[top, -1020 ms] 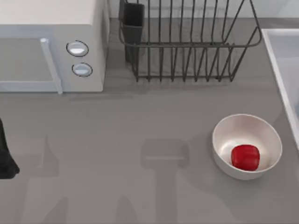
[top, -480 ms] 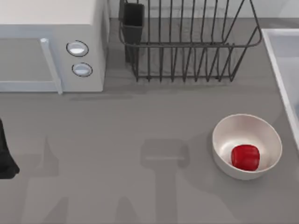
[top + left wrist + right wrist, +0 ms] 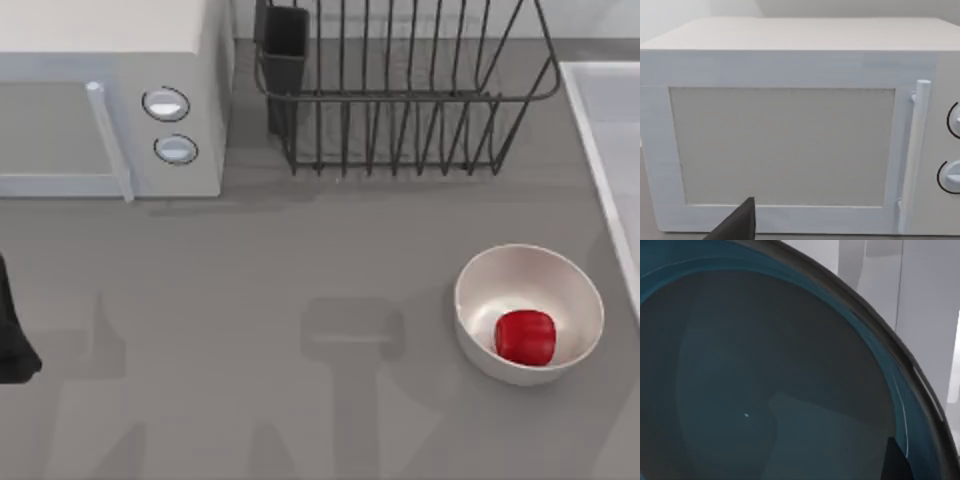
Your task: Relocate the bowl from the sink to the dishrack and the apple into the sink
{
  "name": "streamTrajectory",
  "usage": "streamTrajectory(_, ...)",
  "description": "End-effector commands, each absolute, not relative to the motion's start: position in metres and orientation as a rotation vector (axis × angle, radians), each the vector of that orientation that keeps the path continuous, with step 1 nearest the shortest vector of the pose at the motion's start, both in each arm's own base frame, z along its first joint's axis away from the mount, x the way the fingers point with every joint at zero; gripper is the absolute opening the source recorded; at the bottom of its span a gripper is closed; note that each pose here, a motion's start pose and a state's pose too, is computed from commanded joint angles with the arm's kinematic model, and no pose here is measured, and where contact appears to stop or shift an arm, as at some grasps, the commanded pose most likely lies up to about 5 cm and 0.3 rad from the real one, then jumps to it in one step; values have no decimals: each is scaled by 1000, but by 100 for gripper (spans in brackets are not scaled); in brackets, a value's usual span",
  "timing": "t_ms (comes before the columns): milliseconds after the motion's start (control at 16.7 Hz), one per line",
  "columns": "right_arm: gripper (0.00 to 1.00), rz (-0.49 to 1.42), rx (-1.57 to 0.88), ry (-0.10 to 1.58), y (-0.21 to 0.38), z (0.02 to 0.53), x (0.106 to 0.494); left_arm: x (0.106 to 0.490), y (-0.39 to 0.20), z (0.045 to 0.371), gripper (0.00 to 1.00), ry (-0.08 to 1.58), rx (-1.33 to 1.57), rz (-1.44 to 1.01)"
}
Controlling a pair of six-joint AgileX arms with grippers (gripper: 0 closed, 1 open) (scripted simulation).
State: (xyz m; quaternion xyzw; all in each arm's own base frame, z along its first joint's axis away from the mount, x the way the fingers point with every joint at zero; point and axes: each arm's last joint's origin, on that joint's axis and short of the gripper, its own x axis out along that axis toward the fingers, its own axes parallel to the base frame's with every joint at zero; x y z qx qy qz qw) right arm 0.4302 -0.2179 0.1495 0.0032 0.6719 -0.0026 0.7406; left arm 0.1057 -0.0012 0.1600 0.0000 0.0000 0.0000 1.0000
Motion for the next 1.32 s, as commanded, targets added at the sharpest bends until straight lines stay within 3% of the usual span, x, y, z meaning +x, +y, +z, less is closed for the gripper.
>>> streamTrajectory(360,0,-16,-5,1458,-219,292,299,106,-1,160,100,0,0,0)
streamTrajectory(660,0,-13,-1,1462,-188,344,205,106,-1,160,100,0,0,0)
streamTrajectory(900,0,-7,5,1467,-180,351,185,106,-1,160,100,0,0,0)
streamTrajectory(1320,0,-44,-65,1436,-174,354,203,106,-1,160,100,0,0,0)
